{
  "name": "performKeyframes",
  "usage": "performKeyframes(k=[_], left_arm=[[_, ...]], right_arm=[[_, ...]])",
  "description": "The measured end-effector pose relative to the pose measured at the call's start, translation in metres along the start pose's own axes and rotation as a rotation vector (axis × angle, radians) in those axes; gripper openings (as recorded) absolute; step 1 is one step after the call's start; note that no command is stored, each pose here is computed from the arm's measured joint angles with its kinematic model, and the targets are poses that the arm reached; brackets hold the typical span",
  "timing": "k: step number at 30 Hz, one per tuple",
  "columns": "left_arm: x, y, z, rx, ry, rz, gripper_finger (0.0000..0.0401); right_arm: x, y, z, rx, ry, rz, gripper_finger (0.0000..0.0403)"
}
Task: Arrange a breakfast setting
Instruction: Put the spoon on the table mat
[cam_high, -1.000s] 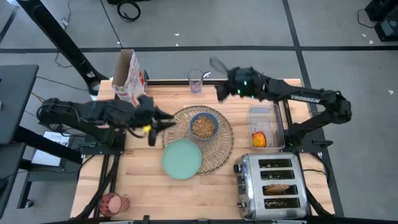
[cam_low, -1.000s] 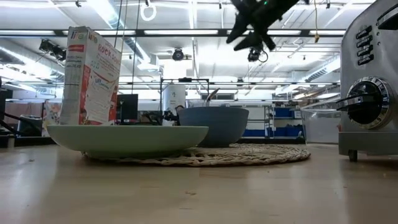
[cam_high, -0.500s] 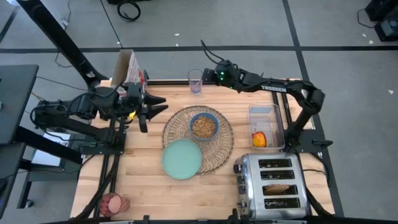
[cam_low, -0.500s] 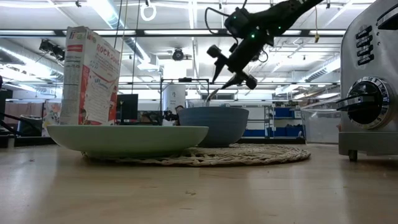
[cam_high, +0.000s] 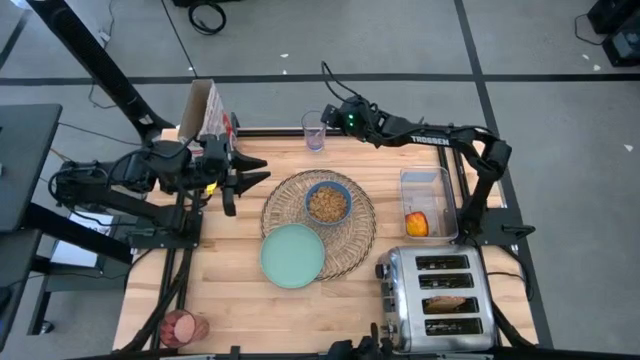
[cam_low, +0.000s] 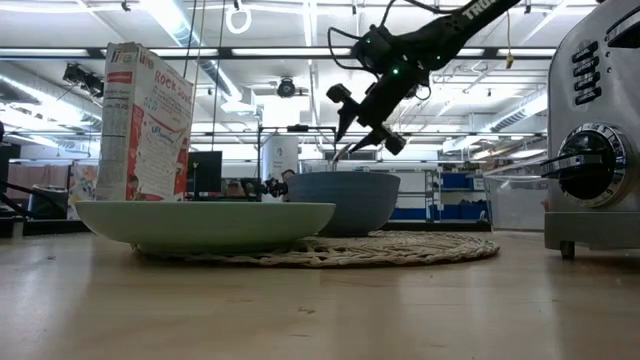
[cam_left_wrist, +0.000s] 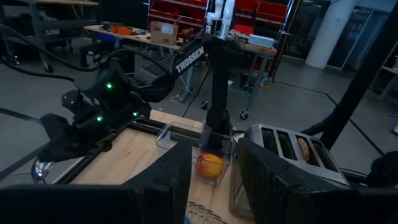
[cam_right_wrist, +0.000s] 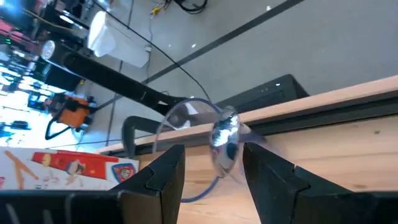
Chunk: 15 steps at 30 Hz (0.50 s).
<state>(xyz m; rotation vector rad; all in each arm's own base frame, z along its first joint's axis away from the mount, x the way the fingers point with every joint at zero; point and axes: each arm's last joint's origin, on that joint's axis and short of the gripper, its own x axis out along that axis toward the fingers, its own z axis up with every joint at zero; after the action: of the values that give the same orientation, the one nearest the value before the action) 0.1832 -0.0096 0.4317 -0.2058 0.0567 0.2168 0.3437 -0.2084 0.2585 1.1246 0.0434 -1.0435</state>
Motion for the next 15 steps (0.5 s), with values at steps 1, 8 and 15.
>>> performKeyframes(k=[1, 8, 15], left_arm=[[0.0000, -0.0001, -0.0001, 0.001, 0.001, -0.001, 0.0137], [0.0000, 0.0000, -0.0001, 0.002, 0.001, -0.001, 0.0137], [0.0000, 0.0000, 0.0000, 0.002, 0.000, 0.000, 0.0137]], right_arm=[[0.0013, 0.0000, 0.0006, 0.005, 0.004, 0.009, 0.0167], [0.0029, -0.0005, 0.0057, -0.030, -0.034, 0.009, 0.0128], [0.0033, -0.0012, 0.0074, -0.073, -0.043, 0.005, 0.0088]])
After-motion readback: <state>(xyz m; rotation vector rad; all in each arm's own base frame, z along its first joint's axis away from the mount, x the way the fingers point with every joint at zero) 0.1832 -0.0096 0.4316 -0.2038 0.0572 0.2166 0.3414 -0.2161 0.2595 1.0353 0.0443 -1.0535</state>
